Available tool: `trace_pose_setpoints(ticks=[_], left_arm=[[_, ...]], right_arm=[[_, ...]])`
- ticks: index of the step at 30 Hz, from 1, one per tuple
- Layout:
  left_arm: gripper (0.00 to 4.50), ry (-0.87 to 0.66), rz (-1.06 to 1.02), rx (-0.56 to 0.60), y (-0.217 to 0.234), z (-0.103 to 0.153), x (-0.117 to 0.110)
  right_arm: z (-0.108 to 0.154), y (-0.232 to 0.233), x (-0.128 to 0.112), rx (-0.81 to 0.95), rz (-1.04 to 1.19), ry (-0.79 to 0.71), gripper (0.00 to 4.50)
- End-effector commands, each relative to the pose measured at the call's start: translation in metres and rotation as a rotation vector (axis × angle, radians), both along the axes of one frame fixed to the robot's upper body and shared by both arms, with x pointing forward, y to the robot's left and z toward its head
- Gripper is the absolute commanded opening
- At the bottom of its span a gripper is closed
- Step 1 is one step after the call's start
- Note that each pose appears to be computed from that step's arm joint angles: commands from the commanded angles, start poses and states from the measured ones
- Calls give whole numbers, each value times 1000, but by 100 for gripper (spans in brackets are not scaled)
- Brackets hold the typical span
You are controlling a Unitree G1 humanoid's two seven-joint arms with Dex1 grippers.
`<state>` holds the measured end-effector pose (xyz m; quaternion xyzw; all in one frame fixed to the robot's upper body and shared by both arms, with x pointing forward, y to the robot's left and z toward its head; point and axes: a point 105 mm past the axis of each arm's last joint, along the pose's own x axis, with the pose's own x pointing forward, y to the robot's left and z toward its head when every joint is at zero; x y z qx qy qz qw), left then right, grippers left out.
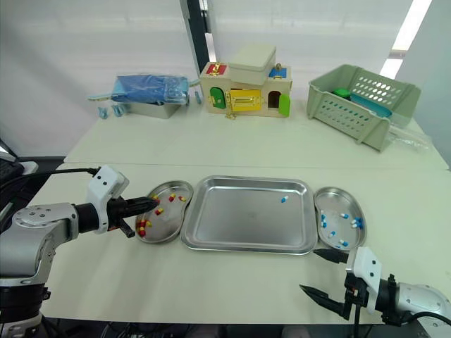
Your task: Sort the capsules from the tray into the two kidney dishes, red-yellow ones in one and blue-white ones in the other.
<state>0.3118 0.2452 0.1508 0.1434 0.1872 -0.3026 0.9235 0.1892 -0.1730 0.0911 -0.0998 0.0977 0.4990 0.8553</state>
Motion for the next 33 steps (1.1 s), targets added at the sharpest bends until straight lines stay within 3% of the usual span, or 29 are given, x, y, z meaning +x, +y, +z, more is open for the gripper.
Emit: trace_pose_setpoints(ticks=[1, 4, 5, 18, 28, 33], left_arm=[[3, -25, -5, 7, -1, 5, 2], [3, -22, -5, 7, -1, 4, 2], [29, -20, -4, 7, -1, 4, 2], [448, -5, -11, 20, 2, 3, 0], [448, -24, -14, -46, 8, 18, -12], [448, -24, 45, -16, 50, 27, -51]], right_arm=[[9, 2, 0, 20, -2, -40, 450], [7, 1, -1, 26, -12, -38, 450], [6, 0, -1, 27, -15, -37, 450], [-3, -2, -3, 39, -19, -30, 450], [-1, -10, -3, 44, -32, -23, 450], [12, -43, 1, -9, -99, 6, 450]])
